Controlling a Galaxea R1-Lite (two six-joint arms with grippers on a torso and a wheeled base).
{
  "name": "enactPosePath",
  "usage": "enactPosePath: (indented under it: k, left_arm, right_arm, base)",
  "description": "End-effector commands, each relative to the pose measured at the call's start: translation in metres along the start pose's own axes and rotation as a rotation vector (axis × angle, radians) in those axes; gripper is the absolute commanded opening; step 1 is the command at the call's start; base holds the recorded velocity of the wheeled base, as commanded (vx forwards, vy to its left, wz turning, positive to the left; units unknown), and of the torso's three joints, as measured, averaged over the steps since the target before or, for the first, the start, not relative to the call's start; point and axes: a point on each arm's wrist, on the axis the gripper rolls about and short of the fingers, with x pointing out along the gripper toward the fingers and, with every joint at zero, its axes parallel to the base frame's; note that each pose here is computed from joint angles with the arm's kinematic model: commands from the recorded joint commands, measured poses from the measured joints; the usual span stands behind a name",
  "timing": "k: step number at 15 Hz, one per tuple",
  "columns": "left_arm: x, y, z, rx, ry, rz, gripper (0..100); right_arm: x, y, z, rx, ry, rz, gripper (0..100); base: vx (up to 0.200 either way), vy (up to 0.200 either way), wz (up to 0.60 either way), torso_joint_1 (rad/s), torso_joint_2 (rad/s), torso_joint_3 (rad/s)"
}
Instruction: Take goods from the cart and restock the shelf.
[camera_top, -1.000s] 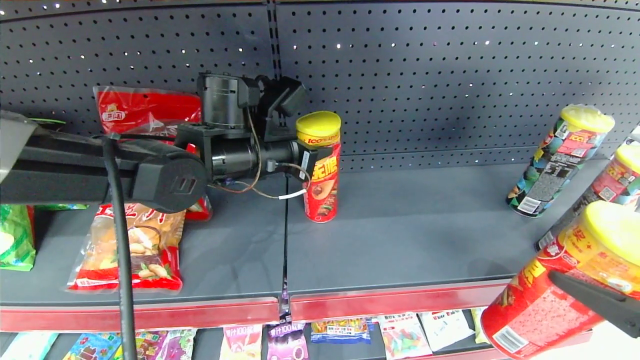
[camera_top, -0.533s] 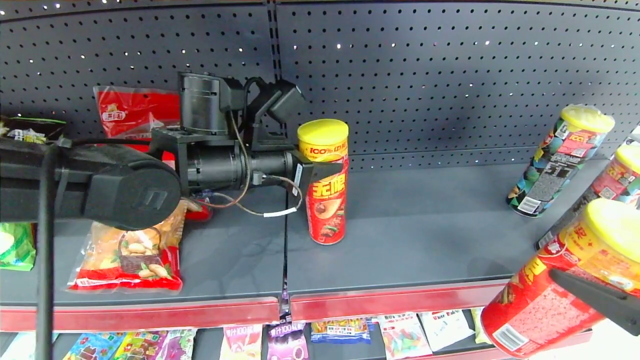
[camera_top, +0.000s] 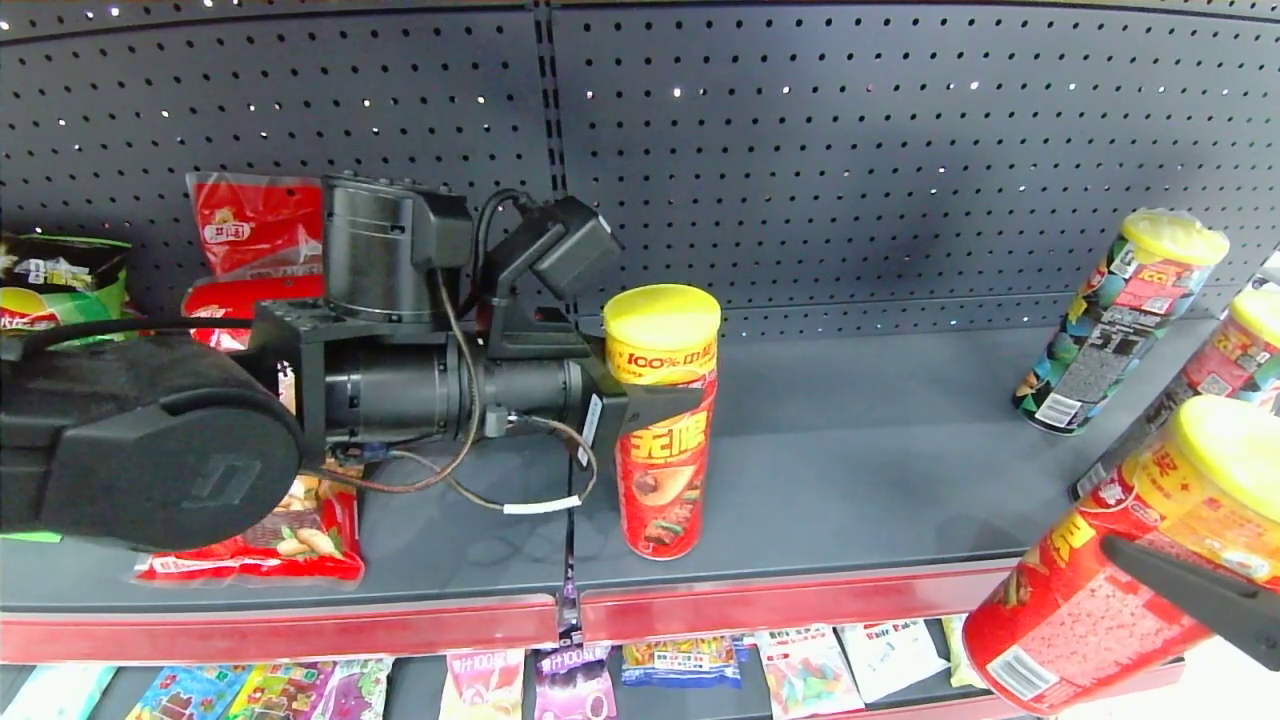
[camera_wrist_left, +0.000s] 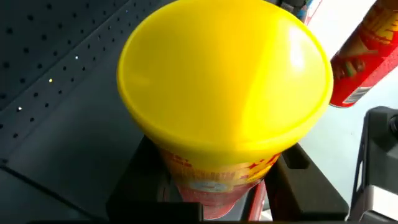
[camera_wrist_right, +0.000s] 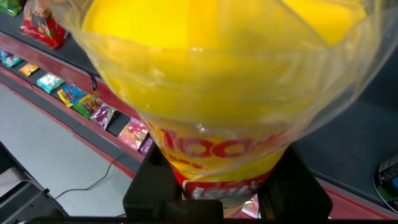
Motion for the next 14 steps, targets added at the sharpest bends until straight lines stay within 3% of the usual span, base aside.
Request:
enactPosePath:
  k: [1,6,14]
  left_arm:
    - [-0.011,-0.007,0.001,0.018,-0.007,-0.005,0]
    - [-0.015,-0.016,-0.009,0.011,0.022,-0.027,0]
    - [-0.014,-0.016,-0.008,0.011,0.019,-0.029,0]
  right_arm:
    - [0.0,0.0,0.0,-0.001,-0.002,0.001,0]
    - [0.0,0.0,-0.001,0.0,0.0,0.001,0]
    - [0.0,0.0,-0.001,0.0,0.0,0.001,0]
  base:
    - [0.0,0.0,0.0,0.0,0.0,0.0]
    - [0.0,0.0,0.0,0.0,0.0,0.0]
    - [0.0,0.0,0.0,0.0,0.0,0.0]
